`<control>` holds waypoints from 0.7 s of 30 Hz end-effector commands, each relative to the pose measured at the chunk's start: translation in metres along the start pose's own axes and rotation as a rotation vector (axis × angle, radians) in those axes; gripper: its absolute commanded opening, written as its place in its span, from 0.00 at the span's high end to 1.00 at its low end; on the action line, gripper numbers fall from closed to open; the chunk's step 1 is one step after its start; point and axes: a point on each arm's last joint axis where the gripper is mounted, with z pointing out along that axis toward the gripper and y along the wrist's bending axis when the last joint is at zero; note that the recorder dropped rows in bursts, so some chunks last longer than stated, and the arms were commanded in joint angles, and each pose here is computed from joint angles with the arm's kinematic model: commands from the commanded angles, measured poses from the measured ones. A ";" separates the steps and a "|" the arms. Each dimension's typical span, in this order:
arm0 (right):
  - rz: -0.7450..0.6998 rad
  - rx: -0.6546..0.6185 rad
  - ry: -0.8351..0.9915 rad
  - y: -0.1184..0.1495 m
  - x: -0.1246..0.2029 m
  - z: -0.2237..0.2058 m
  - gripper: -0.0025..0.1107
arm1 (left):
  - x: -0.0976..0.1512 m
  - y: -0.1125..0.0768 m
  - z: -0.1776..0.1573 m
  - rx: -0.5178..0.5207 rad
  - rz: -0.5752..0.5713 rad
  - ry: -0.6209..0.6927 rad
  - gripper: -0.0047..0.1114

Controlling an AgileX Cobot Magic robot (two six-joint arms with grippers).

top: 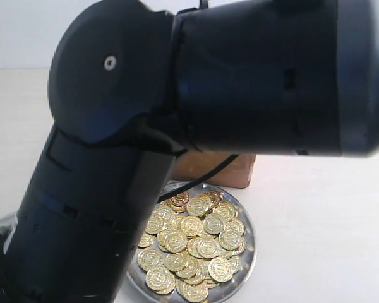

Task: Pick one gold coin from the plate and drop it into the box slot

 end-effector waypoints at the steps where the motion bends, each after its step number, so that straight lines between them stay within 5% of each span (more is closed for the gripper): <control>1: -0.019 0.025 -0.014 -0.002 -0.002 0.001 0.71 | 0.000 -0.001 0.001 0.001 -0.024 -0.013 0.73; 4: -0.034 0.060 0.003 -0.005 -0.001 0.001 0.71 | 0.000 -0.001 0.001 0.003 -0.024 -0.009 0.83; 12: -0.038 0.088 0.024 -0.007 0.001 0.000 0.71 | 0.001 -0.001 0.001 0.000 -0.060 -0.005 0.87; 14: -0.038 0.090 0.022 -0.008 0.001 0.000 0.71 | 0.002 0.000 0.001 -0.007 -0.081 0.000 0.96; 21: -0.038 0.090 0.022 -0.008 0.001 0.000 0.71 | 0.002 0.001 0.001 -0.015 -0.094 0.007 0.96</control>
